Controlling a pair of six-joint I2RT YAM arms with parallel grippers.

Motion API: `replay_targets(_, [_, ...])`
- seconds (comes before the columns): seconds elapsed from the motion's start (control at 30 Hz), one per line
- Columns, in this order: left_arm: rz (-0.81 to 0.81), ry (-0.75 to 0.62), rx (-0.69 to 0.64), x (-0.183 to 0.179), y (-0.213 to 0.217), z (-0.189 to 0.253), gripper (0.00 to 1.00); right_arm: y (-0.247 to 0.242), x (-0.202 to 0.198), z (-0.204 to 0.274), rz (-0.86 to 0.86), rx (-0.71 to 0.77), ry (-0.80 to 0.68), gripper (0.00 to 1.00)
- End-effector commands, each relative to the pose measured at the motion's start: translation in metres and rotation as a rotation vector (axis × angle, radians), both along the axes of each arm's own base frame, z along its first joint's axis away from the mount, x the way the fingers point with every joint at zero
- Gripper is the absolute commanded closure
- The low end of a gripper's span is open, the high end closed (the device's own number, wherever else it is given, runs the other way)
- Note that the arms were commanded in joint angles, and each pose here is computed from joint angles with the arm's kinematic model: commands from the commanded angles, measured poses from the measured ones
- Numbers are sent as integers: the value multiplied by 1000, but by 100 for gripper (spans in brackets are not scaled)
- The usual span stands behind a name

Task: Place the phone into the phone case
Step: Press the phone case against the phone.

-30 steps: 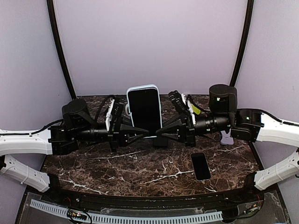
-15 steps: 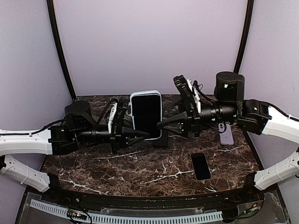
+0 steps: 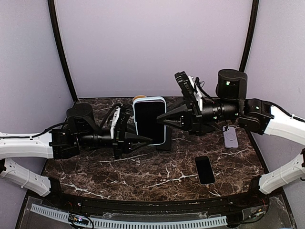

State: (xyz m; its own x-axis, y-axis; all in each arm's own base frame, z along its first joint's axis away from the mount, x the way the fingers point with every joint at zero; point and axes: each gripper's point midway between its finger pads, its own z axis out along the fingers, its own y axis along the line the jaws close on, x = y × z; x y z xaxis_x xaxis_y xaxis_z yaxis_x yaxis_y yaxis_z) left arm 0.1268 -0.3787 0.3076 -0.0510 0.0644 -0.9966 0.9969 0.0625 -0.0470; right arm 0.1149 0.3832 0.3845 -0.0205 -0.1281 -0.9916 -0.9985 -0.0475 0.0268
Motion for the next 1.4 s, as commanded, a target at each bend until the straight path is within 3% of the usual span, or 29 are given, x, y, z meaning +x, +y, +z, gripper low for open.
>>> replay_targets(0.0, [-10,-43,-68,-5,3,23,91,0,-4,15,27,52,-31,100])
replay_targets(0.23, [36,-132,-147,-5,18,57,48,0,-6,5,41,23,-16,100])
replay_targets(0.4, [72,-150,-173,-1,23,79,41,1,-7,1,46,11,-2,100])
replay_targets(0.53, [71,-154,-200,-3,25,94,46,2,-7,0,46,10,0,100])
replay_targets(0.7, [51,-139,-193,-4,21,96,72,1,-7,1,46,11,2,100])
replay_targets(0.8, [37,-137,-184,-5,19,94,93,1,-7,2,44,12,1,100])
replay_targets(0.87, [44,-136,-183,-5,20,94,100,0,-6,2,39,12,-1,100])
replay_targets(0.93, [50,-141,-193,-5,22,95,100,-1,-6,2,34,8,-2,100])
replay_targets(0.97, [54,-143,-195,-4,23,95,100,0,-5,0,30,3,-2,94])
replay_targets(1.03, [57,-145,-198,-4,23,95,100,0,-5,-1,31,-6,-2,72])
replay_targets(1.1, [54,-145,-196,-5,23,95,100,2,-3,0,30,-6,-2,61])
replay_targets(1.2, [50,-146,-196,-5,23,94,100,5,-4,2,40,4,-2,57])
replay_targets(1.37, [53,-152,-203,-6,25,93,100,7,-3,2,43,7,-2,68])
